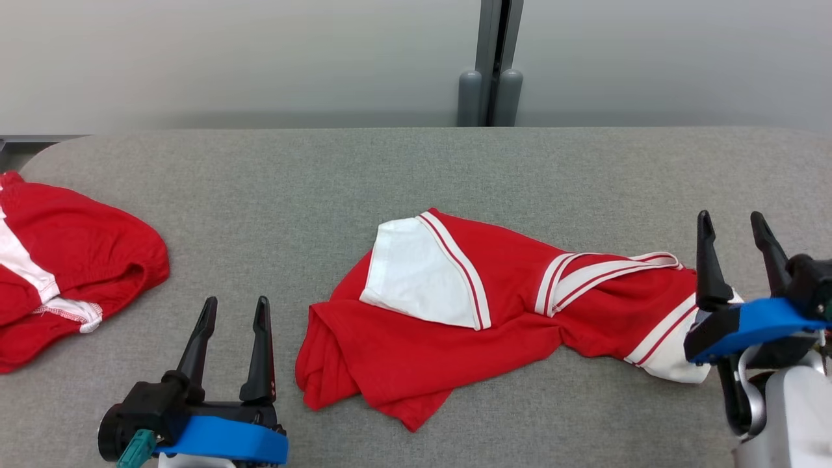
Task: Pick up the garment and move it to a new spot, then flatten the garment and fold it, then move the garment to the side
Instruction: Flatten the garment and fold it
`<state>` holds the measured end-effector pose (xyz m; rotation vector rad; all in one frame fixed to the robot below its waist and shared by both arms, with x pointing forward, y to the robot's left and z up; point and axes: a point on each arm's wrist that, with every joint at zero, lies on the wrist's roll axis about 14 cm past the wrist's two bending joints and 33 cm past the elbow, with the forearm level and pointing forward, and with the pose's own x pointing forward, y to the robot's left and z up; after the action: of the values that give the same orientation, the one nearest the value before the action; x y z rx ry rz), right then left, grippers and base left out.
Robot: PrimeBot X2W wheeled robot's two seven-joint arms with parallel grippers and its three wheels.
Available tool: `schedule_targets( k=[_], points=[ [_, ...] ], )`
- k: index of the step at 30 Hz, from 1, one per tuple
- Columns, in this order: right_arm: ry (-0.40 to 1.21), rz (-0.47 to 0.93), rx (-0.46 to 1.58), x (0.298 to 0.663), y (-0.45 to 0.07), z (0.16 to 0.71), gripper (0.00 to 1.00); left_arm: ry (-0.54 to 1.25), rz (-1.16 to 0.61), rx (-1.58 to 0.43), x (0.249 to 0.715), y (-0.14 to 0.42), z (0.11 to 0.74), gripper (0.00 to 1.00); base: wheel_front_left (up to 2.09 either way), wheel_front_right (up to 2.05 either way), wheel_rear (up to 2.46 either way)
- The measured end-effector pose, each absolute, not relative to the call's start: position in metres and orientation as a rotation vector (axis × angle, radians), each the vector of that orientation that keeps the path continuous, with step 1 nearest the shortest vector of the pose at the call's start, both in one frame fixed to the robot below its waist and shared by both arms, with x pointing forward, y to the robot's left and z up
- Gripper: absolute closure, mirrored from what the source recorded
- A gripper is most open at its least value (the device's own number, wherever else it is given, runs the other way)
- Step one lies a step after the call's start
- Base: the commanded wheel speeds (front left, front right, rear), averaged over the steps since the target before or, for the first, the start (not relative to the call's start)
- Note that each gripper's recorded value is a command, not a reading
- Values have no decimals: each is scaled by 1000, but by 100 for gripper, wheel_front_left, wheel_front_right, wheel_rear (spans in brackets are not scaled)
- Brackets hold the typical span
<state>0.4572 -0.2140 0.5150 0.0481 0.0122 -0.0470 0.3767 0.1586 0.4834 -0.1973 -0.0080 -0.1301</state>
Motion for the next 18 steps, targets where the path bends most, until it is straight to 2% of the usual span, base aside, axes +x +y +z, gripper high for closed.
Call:
schedule_targets(
  k=[6, 12, 18],
  points=[
    [-103, 37, -54, 433, -190, 531, 0, -9, -126, -199, 371, 160, 484, 0, 0, 0, 0],
    [-123, 90, -57, 408, -174, 532, 0, 9, -142, -203, 371, 154, 479, 0, 0, 0, 0],
    [-123, 91, -36, 400, -174, 533, 0, 16, -155, -203, 373, 149, 477, 0, 0, 0, 0]
  ],
)
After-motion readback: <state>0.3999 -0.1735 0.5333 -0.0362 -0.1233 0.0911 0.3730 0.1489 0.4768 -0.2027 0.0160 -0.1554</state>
